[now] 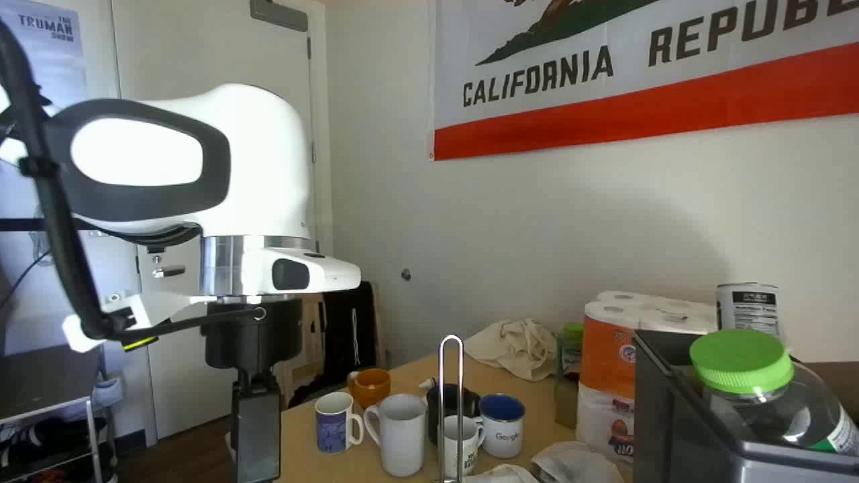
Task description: Move the towel to the left side of the table
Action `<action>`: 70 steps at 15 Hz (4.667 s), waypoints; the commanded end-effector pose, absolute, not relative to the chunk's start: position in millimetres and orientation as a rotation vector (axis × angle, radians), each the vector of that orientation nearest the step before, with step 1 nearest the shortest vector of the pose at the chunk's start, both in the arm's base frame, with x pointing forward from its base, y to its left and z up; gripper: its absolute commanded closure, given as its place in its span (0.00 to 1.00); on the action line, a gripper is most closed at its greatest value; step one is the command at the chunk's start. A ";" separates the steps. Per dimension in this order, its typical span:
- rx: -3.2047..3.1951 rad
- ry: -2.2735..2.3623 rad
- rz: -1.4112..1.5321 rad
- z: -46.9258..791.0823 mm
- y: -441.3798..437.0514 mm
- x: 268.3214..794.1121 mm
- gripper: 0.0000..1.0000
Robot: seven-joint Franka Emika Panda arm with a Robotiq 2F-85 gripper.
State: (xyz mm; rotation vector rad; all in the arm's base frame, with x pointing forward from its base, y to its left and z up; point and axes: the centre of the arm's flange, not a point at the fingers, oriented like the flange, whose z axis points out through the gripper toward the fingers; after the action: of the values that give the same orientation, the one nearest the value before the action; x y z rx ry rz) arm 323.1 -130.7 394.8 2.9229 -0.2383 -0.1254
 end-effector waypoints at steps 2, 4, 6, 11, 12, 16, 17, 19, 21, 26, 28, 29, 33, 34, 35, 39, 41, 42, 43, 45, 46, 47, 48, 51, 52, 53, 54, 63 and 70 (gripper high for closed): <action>2.935 -0.236 -0.115 390.3 -134.1 328.1 0.00; 2.946 -0.245 -0.071 380.6 -143.7 341.1 0.00; 2.939 -0.220 0.022 370.6 -153.3 357.8 0.00; 2.884 -0.107 0.251 344.5 -165.0 401.9 0.00; 2.875 -0.084 0.284 336.4 -168.3 410.7 0.00; 2.813 -0.005 0.421 311.0 -187.3 443.3 0.00; 2.784 0.036 0.463 306.9 -192.5 451.8 0.00; 2.752 0.083 0.477 304.6 -200.7 466.0 0.00; 2.790 0.067 0.463 311.4 -193.9 450.7 0.00; 2.788 0.064 0.484 315.0 -193.2 460.4 0.00; 2.792 0.073 0.515 306.2 -194.7 468.2 0.00; 2.795 0.083 0.530 300.2 -195.7 474.5 0.00; 2.819 0.150 0.636 266.6 -193.4 514.5 0.00; 2.819 0.166 0.670 254.4 -193.0 526.6 0.00; 2.821 0.179 0.692 244.3 -191.3 537.3 0.00; 2.803 0.232 0.753 205.2 -200.0 579.2 0.00; 2.800 0.232 0.778 190.2 -207.1 596.6 0.00; 2.793 0.240 0.786 182.7 -211.5 604.9 0.00; 2.787 0.242 0.801 176.7 -215.4 613.1 0.00; 2.780 0.237 0.839 169.2 -220.3 626.1 0.00; 2.784 0.234 0.861 165.3 -222.2 632.4 0.00; 2.795 0.224 0.883 161.3 -223.4 638.4 0.00; 2.809 0.208 0.905 157.7 -223.8 643.1 0.00; 2.852 0.170 0.957 148.0 -222.5 652.9 0.25; 2.862 0.166 0.964 145.2 -222.1 654.7 0.26; 2.867 0.166 0.967 142.3 -222.3 655.8 0.32; 2.870 0.163 0.966 140.5 -222.7 656.2 0.42; 2.940 0.160 0.930 147.5 -216.5 657.9 1.00; 3.036 0.188 0.712 211.0 -199.8 657.7 0.98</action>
State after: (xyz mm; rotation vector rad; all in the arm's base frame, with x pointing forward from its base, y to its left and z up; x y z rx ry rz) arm 665.8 -198.1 168.8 3.0431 0.1778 0.8208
